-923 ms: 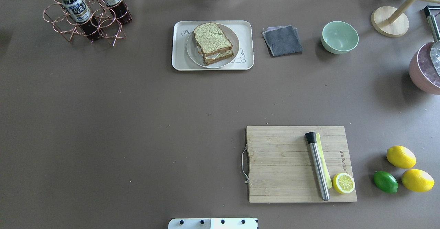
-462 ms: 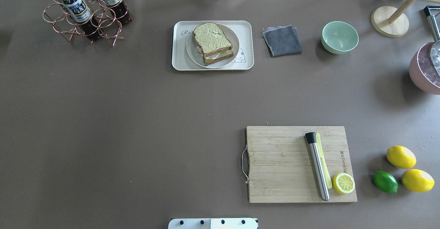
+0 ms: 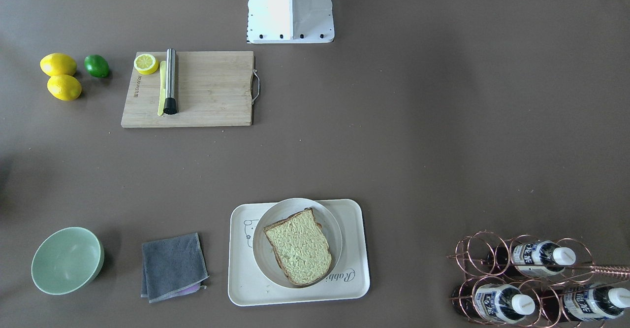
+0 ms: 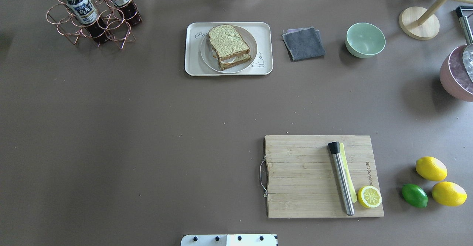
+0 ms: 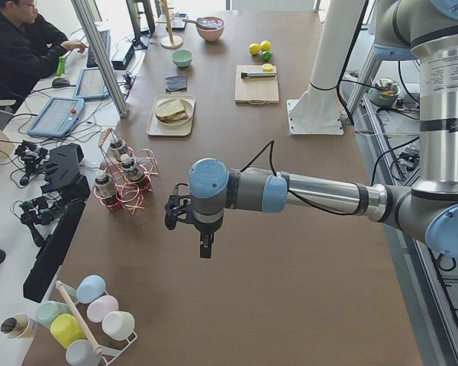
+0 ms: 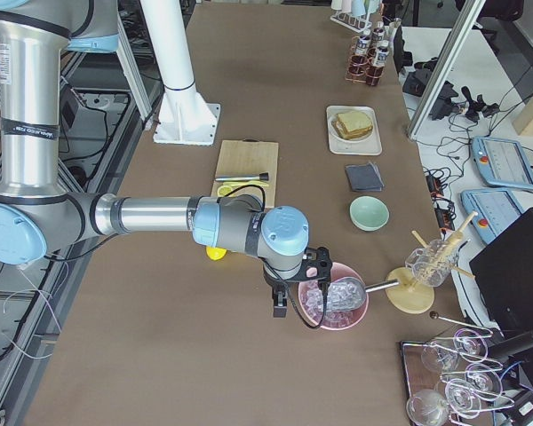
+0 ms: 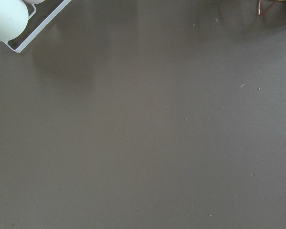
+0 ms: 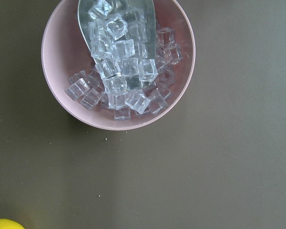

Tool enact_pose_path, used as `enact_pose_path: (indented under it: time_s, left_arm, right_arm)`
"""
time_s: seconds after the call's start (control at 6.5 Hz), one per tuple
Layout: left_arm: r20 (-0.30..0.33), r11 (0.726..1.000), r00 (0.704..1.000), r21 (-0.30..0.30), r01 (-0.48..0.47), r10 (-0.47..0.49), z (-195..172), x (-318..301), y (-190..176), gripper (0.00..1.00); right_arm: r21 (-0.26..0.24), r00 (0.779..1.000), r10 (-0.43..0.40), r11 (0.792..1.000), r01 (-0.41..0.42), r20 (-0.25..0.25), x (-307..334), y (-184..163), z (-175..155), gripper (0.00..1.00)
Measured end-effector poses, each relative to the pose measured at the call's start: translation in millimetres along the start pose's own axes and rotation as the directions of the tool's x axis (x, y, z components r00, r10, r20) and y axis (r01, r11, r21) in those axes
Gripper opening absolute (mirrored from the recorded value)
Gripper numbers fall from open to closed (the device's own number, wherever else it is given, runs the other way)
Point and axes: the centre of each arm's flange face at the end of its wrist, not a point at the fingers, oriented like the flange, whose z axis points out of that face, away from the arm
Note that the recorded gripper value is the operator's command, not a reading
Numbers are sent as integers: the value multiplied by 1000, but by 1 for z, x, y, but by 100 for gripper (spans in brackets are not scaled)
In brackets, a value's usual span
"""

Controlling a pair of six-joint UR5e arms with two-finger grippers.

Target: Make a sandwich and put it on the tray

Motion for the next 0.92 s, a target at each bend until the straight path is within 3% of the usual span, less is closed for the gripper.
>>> enact_pose_path:
  time_s: [0.92]
  left_arm:
    - [1, 1000, 1000, -12, -14, 14, 10, -14, -9, 98]
  right_arm:
    - [-4, 1000, 3, 1000, -3, -5, -12, -15, 1, 100]
